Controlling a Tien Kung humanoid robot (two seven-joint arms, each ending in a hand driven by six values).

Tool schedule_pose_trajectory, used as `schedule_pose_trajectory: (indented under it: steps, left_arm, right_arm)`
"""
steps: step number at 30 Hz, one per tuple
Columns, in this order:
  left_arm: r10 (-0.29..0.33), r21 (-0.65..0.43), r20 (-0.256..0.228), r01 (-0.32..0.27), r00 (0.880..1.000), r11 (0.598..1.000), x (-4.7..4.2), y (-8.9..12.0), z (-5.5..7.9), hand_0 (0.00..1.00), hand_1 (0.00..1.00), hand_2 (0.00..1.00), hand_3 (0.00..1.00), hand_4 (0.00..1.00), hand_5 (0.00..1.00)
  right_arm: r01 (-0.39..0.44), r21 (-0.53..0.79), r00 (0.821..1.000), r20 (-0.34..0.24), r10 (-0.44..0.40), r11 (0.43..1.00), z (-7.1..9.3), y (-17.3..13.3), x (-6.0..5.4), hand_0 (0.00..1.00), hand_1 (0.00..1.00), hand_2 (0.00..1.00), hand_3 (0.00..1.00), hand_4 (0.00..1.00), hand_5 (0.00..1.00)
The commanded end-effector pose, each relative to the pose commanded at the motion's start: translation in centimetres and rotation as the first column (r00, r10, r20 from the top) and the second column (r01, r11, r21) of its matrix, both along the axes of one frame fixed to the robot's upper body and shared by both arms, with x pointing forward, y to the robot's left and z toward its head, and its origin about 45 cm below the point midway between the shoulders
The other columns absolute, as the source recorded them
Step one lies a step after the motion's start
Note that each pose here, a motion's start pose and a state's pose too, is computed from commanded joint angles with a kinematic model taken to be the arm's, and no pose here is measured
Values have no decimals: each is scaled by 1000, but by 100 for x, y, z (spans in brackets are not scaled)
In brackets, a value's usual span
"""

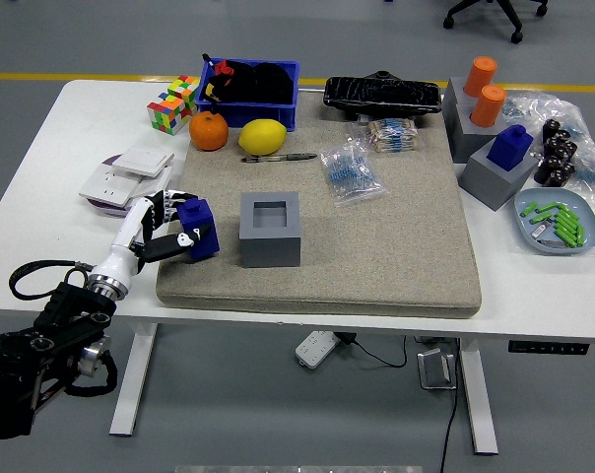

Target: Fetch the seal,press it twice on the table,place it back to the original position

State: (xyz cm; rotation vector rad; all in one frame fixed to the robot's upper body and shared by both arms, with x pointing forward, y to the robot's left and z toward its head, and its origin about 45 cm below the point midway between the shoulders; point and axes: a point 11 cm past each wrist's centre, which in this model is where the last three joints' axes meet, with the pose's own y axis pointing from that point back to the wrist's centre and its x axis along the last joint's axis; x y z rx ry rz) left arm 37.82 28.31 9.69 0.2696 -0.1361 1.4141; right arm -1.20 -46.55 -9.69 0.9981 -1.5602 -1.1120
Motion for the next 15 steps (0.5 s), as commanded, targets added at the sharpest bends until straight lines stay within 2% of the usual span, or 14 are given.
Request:
schedule_pose_trajectory:
  steps: [8, 15]
  left_arm:
    - [-9, 12, -21, 9, 1000, 1000, -58, 7, -73, 631, 500, 434, 549, 684, 2]
    - [-24, 26, -52, 25, 998, 999, -151, 22, -169, 632, 502, 434, 549, 686, 2]
  right_arm:
    - [-3, 0, 1000, -2, 3, 1000, 1, -3, -9, 746, 690, 673, 625, 739, 521]
    - [-1, 1, 1000, -5, 1, 1000, -2, 4, -27, 746, 690, 673, 624, 739, 522]
